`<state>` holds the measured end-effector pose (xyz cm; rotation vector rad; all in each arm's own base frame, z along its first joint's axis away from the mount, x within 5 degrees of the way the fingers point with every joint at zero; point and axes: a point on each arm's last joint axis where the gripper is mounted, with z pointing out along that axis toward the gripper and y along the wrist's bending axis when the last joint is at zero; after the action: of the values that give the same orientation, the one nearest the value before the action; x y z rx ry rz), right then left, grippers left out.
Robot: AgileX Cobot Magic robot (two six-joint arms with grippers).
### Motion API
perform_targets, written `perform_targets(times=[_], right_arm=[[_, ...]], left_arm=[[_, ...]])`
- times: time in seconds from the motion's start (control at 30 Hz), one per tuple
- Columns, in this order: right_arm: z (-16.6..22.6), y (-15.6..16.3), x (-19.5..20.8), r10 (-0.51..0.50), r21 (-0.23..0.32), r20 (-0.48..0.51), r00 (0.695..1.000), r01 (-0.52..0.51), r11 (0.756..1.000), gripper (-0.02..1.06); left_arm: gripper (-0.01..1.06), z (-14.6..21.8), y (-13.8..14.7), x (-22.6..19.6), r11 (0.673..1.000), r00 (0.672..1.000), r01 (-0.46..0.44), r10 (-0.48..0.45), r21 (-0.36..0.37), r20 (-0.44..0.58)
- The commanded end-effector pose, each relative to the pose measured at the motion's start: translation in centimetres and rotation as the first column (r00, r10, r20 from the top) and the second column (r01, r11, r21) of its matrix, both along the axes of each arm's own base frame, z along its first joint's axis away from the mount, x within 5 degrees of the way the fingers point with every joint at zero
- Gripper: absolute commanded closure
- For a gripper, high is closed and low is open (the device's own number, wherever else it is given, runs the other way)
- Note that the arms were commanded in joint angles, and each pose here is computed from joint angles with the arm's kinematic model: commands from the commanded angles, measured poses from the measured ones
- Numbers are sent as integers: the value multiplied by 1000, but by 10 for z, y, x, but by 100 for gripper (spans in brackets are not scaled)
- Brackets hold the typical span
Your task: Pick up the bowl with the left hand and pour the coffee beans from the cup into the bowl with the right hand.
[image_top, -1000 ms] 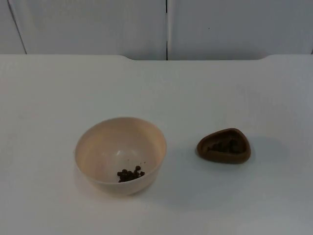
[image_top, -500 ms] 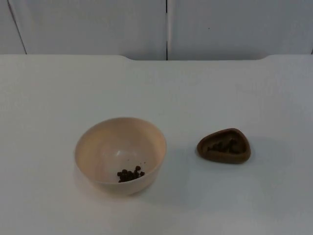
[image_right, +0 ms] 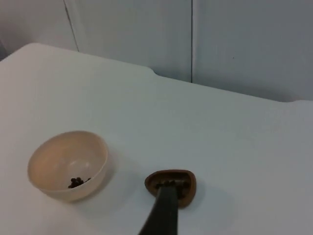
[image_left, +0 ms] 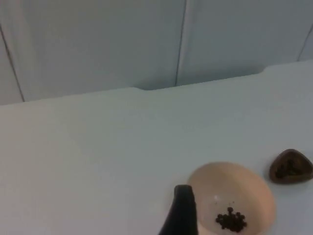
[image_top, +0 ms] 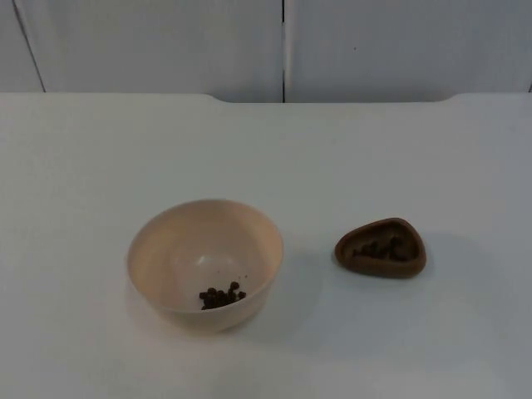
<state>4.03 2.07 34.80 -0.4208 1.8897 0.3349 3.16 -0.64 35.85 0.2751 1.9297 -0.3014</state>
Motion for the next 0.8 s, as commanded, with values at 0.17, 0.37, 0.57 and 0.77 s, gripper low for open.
perform_targets(times=[0.17,0.37,0.57,0.77], right_arm=[[-10,-13,-28,9,13,68,998,-10,1000,31],[-17,-23,-48,18,-2,96,995,-18,1000,31],[-26,-31,-63,23,-23,94,995,-21,1000,31],[-34,-31,-63,32,-81,35,999,-29,996,31]], left_arm=[[36,-18,6,-17,999,999,36,-36,-1,20],[36,-40,12,-29,999,999,35,-35,-5,20],[36,-50,20,-44,999,997,48,-49,21,52],[36,-53,20,-45,997,998,56,-58,58,28]])
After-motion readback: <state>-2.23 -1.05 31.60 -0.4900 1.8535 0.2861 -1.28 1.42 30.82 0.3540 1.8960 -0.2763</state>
